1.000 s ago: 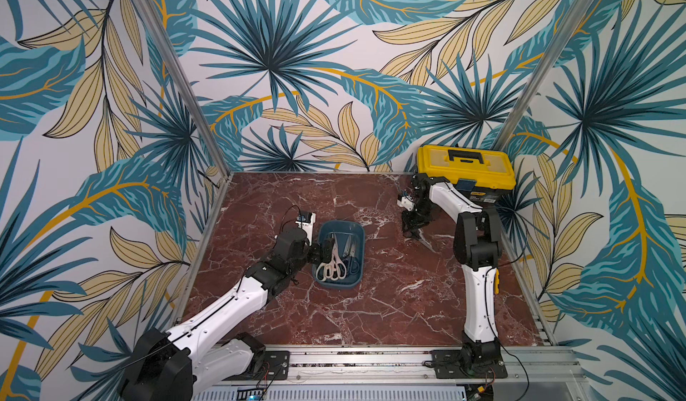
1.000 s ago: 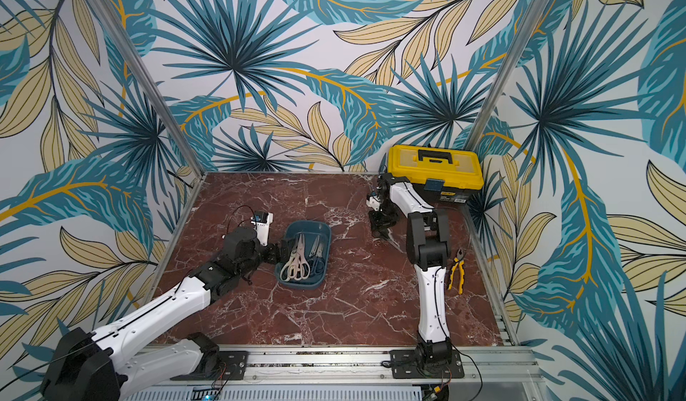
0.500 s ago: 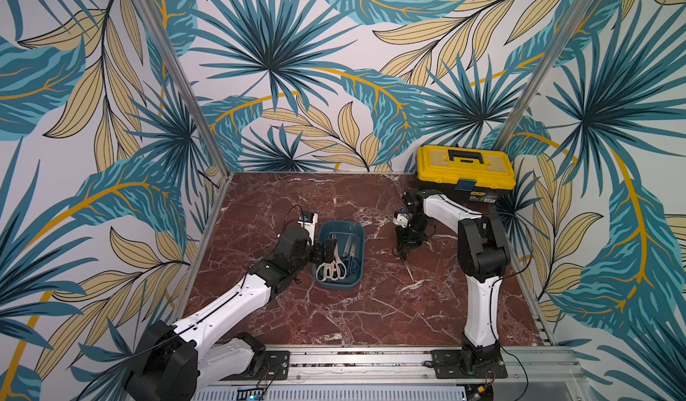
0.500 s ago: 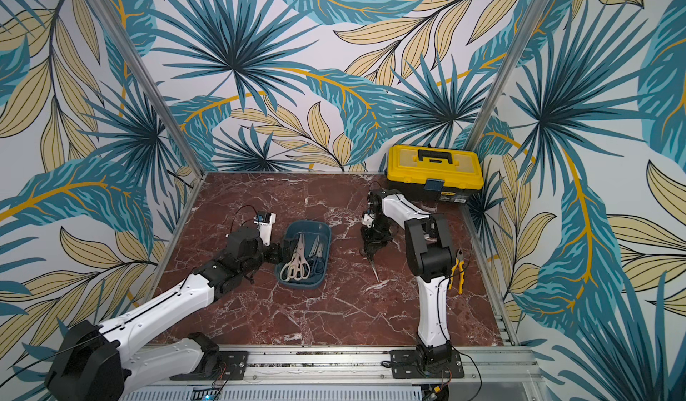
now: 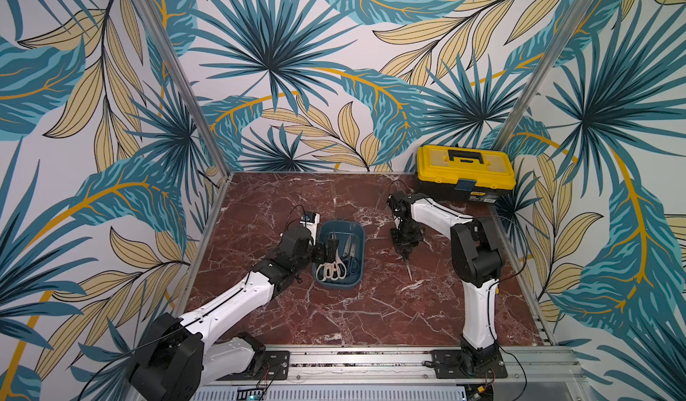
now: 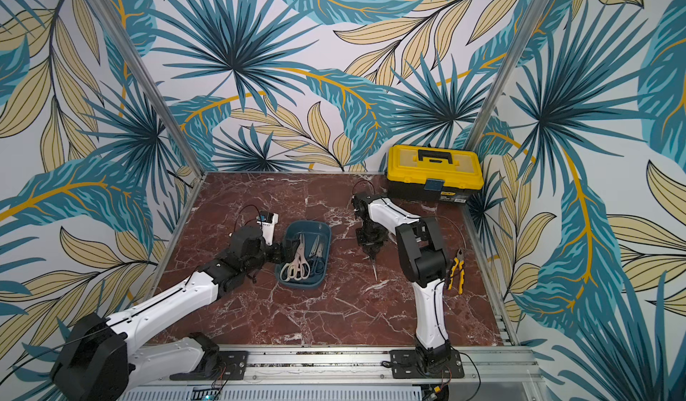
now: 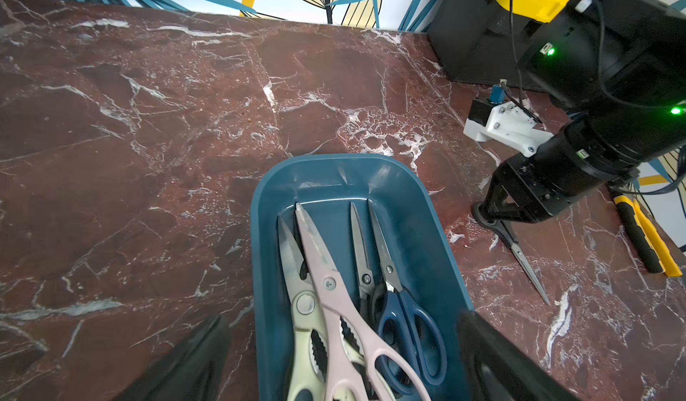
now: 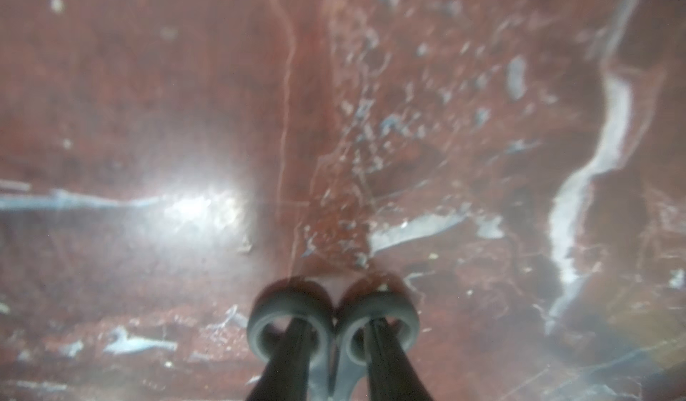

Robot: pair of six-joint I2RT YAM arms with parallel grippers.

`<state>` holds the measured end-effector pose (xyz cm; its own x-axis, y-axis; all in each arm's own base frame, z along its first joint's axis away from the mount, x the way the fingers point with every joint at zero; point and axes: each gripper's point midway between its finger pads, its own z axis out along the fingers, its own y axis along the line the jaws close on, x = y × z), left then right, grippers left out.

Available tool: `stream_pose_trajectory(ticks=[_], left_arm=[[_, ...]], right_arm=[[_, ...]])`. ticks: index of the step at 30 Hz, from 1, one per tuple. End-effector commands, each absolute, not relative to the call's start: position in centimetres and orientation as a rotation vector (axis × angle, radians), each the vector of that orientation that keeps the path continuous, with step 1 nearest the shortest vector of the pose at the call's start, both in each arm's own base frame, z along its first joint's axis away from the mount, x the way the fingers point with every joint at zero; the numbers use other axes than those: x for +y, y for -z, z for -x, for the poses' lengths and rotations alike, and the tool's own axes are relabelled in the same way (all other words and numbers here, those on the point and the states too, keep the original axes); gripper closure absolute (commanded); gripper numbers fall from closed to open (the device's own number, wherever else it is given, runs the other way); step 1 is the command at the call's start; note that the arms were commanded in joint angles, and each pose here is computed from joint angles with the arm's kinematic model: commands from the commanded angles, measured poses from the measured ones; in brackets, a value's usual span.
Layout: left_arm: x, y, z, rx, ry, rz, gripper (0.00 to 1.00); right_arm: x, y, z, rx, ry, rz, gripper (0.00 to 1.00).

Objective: Put the scissors into the storage box
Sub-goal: Pick up the scissors from the center of the board, then place the scissors in the storage box.

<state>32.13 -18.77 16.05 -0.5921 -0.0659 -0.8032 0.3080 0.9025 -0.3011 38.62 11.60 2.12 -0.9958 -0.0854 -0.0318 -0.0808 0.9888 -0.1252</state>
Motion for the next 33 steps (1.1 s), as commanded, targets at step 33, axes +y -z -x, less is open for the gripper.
stream_pose_trajectory(ticks=[33], left_arm=[[-12.9,-18.2,-32.9,2.043,0.33,0.074,0.0]], right_arm=[[20.5,-12.9,-39.2,2.942,-0.083,0.221,0.91]])
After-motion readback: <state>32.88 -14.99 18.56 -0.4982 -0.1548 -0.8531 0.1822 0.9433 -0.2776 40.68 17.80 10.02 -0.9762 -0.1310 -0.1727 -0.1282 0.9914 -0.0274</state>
